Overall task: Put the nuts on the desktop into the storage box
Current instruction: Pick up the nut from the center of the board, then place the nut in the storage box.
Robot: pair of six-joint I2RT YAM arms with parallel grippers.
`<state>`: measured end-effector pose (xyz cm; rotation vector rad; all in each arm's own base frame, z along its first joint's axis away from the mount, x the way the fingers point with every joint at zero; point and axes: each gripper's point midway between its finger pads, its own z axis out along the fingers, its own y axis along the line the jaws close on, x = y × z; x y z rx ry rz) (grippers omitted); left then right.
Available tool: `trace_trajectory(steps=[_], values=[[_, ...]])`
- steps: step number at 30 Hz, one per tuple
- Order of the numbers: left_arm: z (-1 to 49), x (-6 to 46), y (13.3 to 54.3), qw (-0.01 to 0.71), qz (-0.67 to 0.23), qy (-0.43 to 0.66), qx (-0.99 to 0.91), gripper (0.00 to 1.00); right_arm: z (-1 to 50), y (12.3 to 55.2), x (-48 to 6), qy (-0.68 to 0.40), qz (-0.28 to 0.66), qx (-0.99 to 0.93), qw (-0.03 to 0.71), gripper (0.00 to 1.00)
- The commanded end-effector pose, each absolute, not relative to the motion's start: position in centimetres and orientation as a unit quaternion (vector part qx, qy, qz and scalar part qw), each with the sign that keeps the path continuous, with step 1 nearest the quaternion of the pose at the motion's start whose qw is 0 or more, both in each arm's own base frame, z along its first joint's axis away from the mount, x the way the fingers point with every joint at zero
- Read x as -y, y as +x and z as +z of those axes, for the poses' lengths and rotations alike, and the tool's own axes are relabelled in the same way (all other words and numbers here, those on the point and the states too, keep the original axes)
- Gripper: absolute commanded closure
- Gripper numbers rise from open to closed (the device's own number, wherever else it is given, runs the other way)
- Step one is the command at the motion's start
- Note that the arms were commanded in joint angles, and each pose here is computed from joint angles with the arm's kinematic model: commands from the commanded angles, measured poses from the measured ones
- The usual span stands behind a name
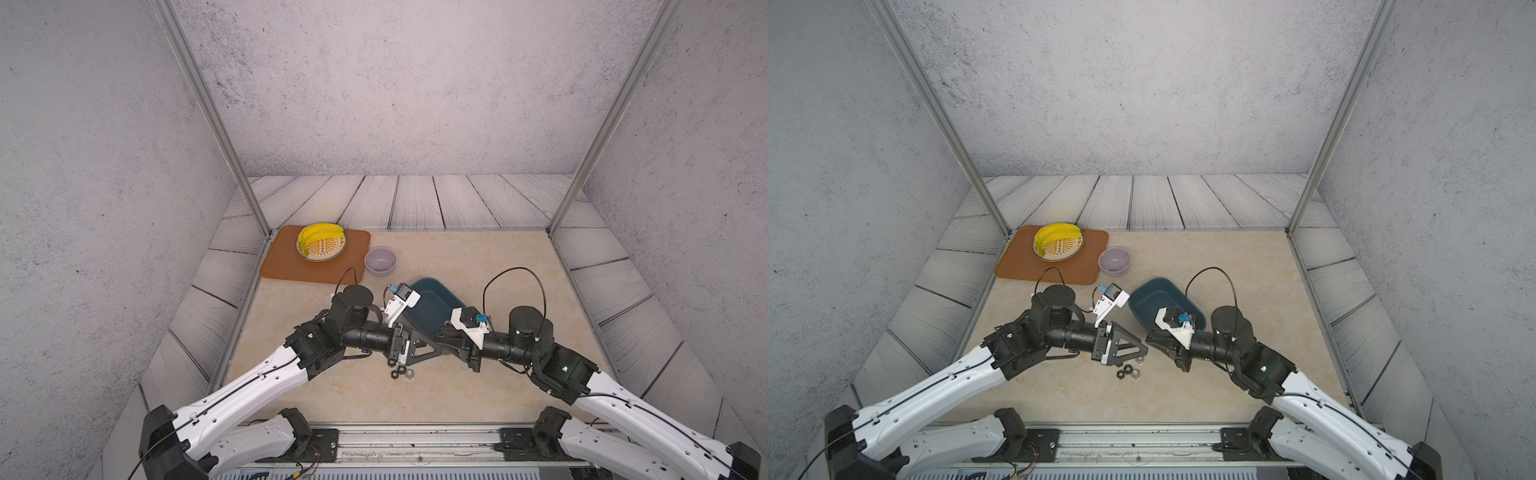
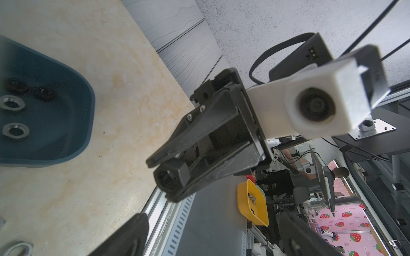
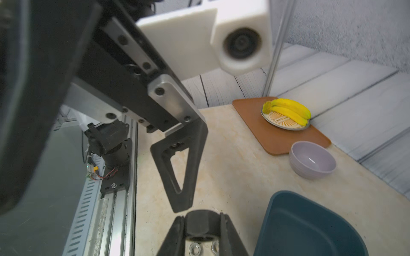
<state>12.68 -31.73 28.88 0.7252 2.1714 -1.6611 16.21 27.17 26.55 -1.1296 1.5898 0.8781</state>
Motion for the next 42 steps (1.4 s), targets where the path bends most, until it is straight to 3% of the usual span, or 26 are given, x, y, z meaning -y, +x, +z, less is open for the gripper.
trace_trajectory(steps=[1,13,22,35,42], values=[[27.6,30.9,14.1,0.169,-0.548,0.238,-0.784,0.02,24.9,18.5,-26.1,-0.401,0.319,-0.735,0.444,0.87],[19.4,26.4,17.1,0.183,-0.351,0.195,-0.897,0.02,17.8,25.4,-22.3,-0.268,0.119,-0.889,0.351,0.87],[17.4,25.4,17.1,0.169,-0.319,0.192,-0.913,0.02,13.8,28.9,-21.8,-0.253,0.054,-0.923,0.286,0.85],[16.5,24.6,16.7,0.165,-0.306,0.188,-0.919,0.02,7.2,31.9,-20.0,-0.220,-0.018,-0.967,0.123,0.85],[16.1,24.7,16.8,0.159,-0.303,0.188,-0.920,0.02,5.4,32.9,-19.6,-0.213,-0.037,-0.970,0.112,0.85]])
